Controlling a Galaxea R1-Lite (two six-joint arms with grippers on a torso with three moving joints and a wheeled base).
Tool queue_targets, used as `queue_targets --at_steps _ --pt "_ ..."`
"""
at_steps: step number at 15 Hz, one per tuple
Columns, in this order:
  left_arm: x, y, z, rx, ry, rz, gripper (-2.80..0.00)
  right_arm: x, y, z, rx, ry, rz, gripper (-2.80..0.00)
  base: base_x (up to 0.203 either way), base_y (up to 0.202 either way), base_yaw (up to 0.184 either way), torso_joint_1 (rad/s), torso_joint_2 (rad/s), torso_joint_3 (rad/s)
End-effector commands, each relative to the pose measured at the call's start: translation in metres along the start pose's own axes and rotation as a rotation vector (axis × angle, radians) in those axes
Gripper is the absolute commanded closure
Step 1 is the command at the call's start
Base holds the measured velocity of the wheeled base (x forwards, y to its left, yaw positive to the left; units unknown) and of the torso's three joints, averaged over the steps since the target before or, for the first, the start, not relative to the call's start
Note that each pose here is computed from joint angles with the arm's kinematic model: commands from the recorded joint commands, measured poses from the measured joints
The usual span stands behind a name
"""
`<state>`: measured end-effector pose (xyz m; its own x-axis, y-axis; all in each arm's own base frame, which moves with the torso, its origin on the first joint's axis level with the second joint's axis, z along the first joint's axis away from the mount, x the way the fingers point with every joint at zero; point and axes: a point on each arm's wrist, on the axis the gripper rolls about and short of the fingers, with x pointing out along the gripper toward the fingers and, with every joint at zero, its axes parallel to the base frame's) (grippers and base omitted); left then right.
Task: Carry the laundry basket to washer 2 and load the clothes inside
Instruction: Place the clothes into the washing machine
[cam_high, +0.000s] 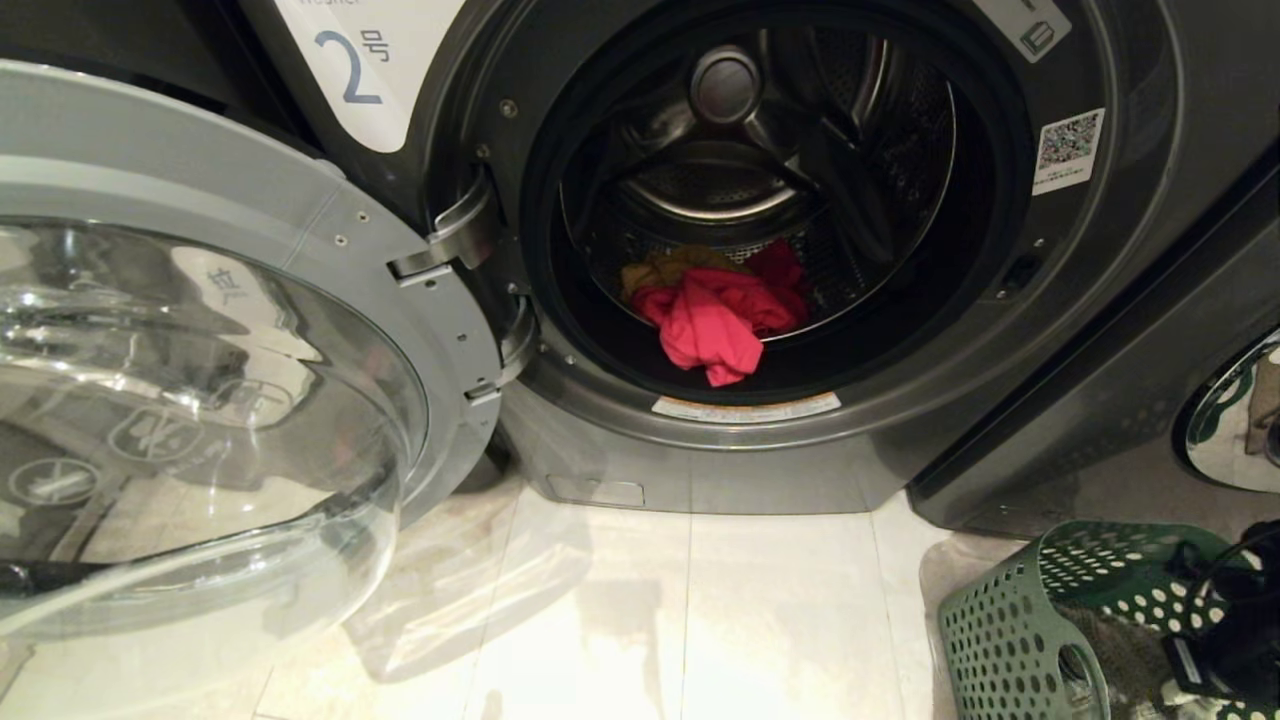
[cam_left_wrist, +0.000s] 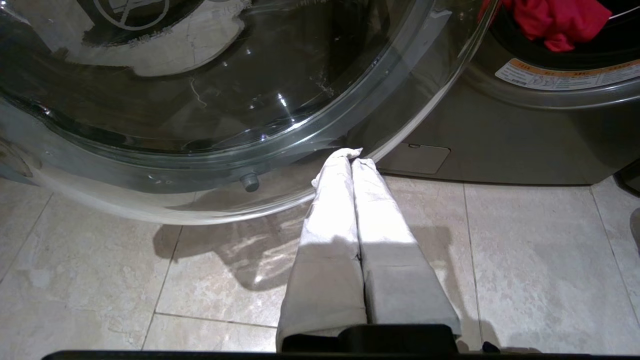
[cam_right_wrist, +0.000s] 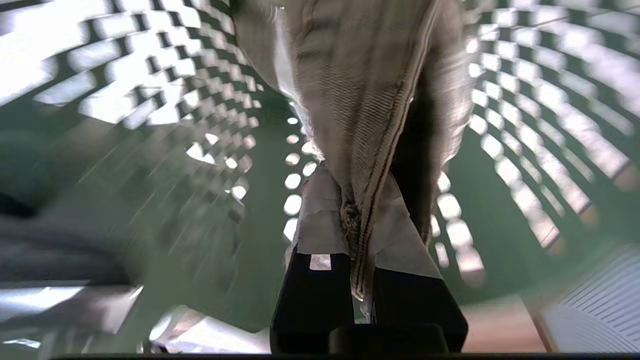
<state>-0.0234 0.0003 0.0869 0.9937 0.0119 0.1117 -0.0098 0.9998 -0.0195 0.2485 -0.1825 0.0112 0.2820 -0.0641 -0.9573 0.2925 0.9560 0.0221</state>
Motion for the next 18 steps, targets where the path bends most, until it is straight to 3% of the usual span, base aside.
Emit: queue_targets --at_steps 1,4,7,9,11,12,14,18 --pt "0.002 0.0 -0.011 -0.001 0.039 0.001 0.0 -0.114 0.018 -0.027 -0.021 -0.284 -0.084 0.0 0.0 0.0 0.0 0.0 0.0 0.0" --pt "0.002 0.0 -0.011 0.0 0.038 0.001 0.0 -0.2 0.048 -0.08 -0.069 -0.576 -0.154 0.0 0.0 0.0 0.0 0.0 0.0 0.0" --pt "0.002 0.0 -0.011 0.0 0.04 0.001 0.0 -0.265 0.088 -0.139 -0.224 -0.912 -0.153 0.0 0.0 0.0 0.0 0.0 0.0 0.0" --pt "0.002 0.0 -0.011 0.0 0.04 0.001 0.0 -0.299 0.11 -0.18 -0.411 -1.115 -0.016 0.0 0.0 0.0 0.0 0.0 0.0 0.0" --pt "0.002 0.0 -0.011 0.0 0.038 0.002 0.0 -0.328 0.12 -0.211 -0.637 -1.245 0.253 0.0 0.0 0.0 0.0 0.0 0.0 0.0" --pt "0.002 0.0 -0.011 0.0 0.039 0.001 0.0 -0.34 0.122 -0.217 -0.722 -1.254 0.378 0.0 0.0 0.0 0.0 0.0 0.0 0.0" --pt "0.002 0.0 -0.011 0.0 0.04 0.001 0.0 -0.352 0.124 -0.203 -0.798 -1.184 0.554 0.0 0.0 0.0 0.0 0.0 0.0 0.0" --pt "0.002 0.0 -0.011 0.0 0.038 0.001 0.0 -0.362 0.14 -0.13 -0.876 -1.005 0.764 0.0 0.0 0.0 0.0 0.0 0.0 0.0"
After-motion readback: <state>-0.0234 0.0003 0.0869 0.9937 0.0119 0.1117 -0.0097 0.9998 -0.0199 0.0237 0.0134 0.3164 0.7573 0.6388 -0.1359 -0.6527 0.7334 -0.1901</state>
